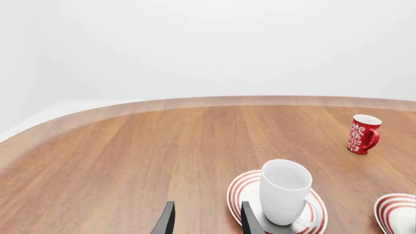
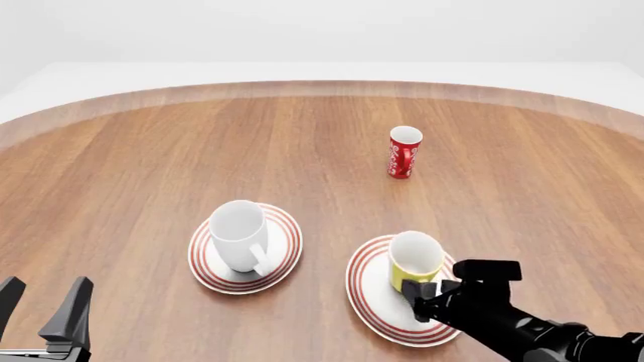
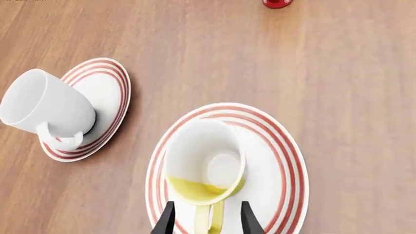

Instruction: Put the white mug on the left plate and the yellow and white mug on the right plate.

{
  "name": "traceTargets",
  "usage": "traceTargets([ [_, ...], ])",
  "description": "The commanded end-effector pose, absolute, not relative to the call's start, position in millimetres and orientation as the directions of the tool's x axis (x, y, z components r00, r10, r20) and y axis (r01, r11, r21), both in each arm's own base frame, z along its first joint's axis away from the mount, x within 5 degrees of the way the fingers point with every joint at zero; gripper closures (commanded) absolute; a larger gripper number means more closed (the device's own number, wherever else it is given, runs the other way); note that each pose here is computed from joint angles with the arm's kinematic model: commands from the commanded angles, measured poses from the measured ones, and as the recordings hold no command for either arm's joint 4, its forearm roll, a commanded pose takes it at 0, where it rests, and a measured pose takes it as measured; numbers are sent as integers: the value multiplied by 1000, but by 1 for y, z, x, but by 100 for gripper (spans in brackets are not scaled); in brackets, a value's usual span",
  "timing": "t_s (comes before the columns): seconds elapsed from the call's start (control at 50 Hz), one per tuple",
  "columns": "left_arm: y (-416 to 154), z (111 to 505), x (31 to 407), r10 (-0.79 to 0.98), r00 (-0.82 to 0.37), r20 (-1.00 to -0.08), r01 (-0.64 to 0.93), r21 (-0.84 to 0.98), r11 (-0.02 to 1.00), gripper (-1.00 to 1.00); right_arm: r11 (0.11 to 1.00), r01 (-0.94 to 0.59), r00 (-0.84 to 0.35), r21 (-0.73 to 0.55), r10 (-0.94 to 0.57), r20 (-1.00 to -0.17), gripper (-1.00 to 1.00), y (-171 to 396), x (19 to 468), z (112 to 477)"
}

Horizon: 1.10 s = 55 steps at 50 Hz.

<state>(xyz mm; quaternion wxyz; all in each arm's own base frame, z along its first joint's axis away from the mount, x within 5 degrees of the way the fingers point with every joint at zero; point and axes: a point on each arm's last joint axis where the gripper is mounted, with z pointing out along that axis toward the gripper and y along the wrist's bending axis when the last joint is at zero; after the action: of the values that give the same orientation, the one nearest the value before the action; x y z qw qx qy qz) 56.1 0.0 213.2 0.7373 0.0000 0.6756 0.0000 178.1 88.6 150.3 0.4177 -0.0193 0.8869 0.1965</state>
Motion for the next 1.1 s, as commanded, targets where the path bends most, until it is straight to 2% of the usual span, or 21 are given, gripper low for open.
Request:
traceTargets([
  [0.02,0,213,56,0,87,-996,0,0,1000,-100,922,-196,-649,334,134,-749,-100,88,178,151],
  [0.4,0,213,56,0,87,-996,0,0,1000,-100,925,-202,-611,323,138,-779,-100,79,169,174],
  [0.66,0,213,56,0,87,-996,0,0,1000,-100,922,-227,-548,314,145,-824,-100,69,156,213],
  [0.8,0,213,56,0,87,-996,0,0,1000,-100,919,-243,-468,311,169,-867,-100,58,139,255],
  [0.96,0,213,56,0,87,-996,0,0,1000,-100,918,-244,-389,312,202,-899,-100,46,120,283],
  [1.0,0,213,56,0,87,-996,0,0,1000,-100,920,-258,-325,296,206,-923,-100,39,107,301],
  [1.1,0,213,56,0,87,-996,0,0,1000,-100,929,-231,-240,290,235,-942,-100,26,86,315],
])
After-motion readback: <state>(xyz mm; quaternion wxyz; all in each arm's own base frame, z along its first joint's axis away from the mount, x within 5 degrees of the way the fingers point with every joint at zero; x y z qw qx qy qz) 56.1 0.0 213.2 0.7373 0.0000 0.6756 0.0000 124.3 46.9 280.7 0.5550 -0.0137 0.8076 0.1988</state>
